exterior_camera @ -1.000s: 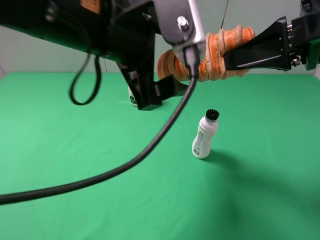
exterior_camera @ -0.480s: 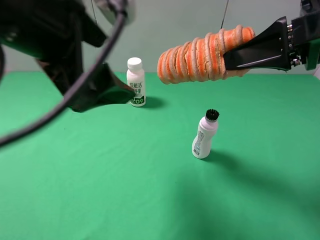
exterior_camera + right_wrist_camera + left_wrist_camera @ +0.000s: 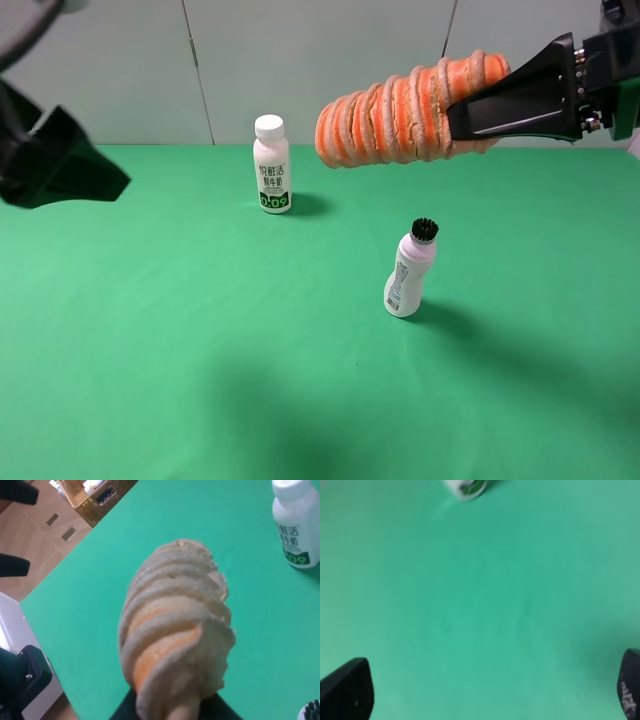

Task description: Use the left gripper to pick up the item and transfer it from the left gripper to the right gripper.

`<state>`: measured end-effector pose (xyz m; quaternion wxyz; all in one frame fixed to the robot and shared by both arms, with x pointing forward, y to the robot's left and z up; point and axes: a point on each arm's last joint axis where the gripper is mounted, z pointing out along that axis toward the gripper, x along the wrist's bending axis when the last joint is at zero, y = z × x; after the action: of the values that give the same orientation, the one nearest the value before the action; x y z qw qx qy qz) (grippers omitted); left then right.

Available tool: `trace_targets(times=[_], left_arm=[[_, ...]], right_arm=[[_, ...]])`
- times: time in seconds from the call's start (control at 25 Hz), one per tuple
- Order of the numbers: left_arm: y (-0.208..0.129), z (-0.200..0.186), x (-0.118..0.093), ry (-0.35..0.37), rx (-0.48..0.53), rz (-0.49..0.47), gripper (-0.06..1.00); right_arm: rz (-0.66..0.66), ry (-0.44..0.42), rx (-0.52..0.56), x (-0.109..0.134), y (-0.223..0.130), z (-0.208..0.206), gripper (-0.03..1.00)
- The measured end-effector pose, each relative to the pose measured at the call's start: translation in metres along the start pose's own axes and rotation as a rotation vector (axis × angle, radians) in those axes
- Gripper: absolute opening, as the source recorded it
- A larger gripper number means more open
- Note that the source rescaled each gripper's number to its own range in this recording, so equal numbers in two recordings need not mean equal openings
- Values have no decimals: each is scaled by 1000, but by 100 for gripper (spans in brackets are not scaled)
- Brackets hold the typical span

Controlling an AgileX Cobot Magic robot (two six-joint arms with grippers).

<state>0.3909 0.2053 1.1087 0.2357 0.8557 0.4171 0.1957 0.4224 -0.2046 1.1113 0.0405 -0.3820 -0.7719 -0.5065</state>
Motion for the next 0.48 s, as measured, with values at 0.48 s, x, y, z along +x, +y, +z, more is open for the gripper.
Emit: trace_targets(times=[0.48], left_arm=[[-80,-22,1,25,-29,-295,97]], right_arm=[[-8,-9,11,-1,-1,0,2]])
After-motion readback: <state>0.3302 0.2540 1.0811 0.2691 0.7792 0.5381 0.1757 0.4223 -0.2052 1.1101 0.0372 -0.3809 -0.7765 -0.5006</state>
